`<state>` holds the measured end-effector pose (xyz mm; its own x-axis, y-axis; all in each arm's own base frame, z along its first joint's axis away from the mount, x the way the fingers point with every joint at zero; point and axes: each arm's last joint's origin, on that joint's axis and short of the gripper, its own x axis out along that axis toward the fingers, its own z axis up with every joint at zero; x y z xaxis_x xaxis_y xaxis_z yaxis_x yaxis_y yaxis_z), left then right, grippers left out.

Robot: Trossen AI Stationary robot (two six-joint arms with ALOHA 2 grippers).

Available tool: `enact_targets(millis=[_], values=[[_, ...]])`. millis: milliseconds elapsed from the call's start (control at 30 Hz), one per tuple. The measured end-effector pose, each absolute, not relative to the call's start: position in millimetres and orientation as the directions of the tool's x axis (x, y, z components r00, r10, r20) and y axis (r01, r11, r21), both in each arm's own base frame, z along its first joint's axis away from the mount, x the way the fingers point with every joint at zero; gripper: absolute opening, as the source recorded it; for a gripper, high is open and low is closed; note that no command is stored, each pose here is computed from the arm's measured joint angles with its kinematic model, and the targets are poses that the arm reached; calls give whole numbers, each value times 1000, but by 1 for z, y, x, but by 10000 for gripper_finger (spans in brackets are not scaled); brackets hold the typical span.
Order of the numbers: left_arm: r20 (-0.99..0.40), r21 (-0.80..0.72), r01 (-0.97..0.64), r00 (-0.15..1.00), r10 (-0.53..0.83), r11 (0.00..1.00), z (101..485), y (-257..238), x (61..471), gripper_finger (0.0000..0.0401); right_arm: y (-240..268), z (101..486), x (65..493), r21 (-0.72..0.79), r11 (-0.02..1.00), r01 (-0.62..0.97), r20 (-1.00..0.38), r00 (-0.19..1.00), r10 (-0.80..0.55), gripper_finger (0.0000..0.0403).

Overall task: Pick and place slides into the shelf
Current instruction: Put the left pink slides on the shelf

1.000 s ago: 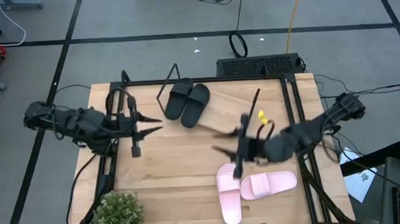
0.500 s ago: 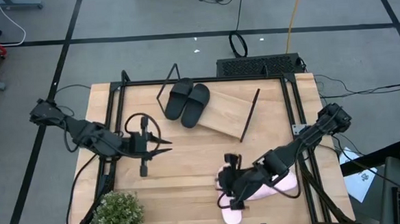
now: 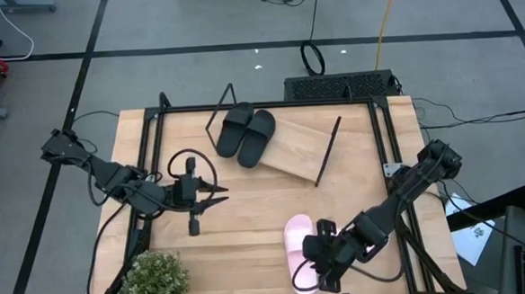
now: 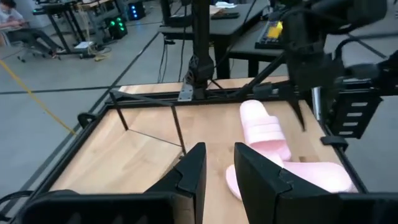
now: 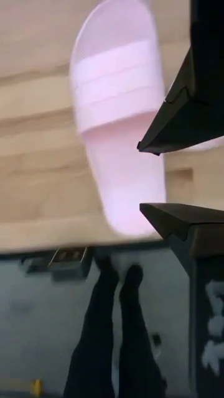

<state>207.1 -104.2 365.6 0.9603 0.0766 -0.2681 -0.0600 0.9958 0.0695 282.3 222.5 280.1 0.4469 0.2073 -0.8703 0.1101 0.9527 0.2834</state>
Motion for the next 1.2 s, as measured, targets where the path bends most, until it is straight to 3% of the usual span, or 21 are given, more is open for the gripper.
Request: enact_targets(millis=[633, 1200], values=[[-252, 101, -129, 956, 151, 986, 366, -105, 205, 86, 217, 224, 308, 32, 998, 47, -943, 331, 15, 130], [-253, 109, -128, 956, 152, 986, 366, -105, 205, 86, 205, 214, 319, -21, 1000, -2, -952, 307, -20, 130]])
